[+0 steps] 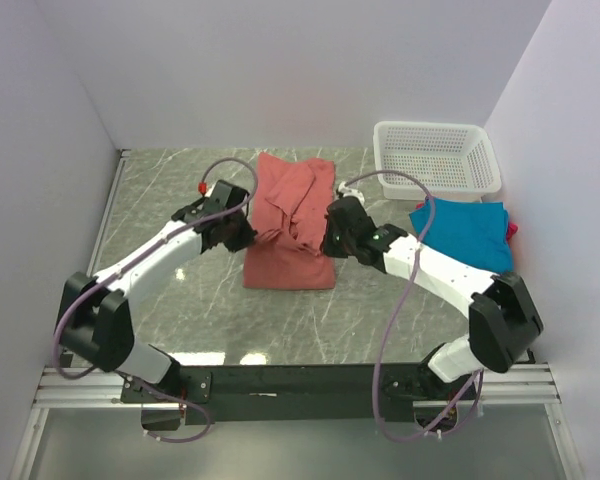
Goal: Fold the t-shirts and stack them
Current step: Fold the tshirt
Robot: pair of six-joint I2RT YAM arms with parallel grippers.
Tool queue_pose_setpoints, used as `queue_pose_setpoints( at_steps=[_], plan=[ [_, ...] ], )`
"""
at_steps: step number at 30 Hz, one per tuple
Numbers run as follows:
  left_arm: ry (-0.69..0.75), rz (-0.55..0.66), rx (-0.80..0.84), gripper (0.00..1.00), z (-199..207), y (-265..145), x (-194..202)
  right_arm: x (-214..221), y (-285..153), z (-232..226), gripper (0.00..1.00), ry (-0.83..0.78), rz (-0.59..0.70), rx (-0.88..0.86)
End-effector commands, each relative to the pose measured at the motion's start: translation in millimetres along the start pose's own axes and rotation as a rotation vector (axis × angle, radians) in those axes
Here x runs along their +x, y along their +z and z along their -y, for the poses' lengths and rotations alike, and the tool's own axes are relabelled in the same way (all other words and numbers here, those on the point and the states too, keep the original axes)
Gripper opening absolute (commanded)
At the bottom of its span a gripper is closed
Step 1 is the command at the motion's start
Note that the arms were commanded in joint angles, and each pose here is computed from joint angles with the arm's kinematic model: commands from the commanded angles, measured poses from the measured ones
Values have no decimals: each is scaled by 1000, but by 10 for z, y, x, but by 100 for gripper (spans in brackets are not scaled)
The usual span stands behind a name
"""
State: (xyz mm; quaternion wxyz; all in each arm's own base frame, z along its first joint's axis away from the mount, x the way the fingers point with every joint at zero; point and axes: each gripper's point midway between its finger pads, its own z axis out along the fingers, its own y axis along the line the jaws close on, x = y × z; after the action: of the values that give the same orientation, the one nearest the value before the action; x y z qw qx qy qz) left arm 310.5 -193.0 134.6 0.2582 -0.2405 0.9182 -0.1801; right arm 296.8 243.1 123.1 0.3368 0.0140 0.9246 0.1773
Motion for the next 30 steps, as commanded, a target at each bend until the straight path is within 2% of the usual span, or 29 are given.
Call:
queue_pose_setpoints(
  at_steps=[1,9,20,23,24,25,27,28,29,30],
  plan=[
    [30,104,48,1,247,56,-424,-449,56,-73,0,-20,98,-8],
    [52,116,12,1,347,422,-722,-749,374,18,0,-15,110,33],
    [43,83,18,1,336,833,-894,-928,755,211,0,20,81,75],
    [89,55,30,1,365,959,-880,-950,867,254,0,42,77,77],
    [100,53,25,1,396,958,-914,-989,890,262,1,48,77,76],
    [103,38,-2,1,339,1040,-891,-1017,910,257,6,51,79,70],
    [103,38,-28,13,324,1073,-927,-1051,971,256,18,49,73,68],
    [107,26,-32,23,305,1122,-915,-1074,979,274,39,54,72,76],
    [113,22,-26,38,321,1129,-913,-1067,1012,298,49,51,64,83],
    [113,20,-20,67,351,1111,-928,-1149,1005,303,59,58,76,86]
  ],
)
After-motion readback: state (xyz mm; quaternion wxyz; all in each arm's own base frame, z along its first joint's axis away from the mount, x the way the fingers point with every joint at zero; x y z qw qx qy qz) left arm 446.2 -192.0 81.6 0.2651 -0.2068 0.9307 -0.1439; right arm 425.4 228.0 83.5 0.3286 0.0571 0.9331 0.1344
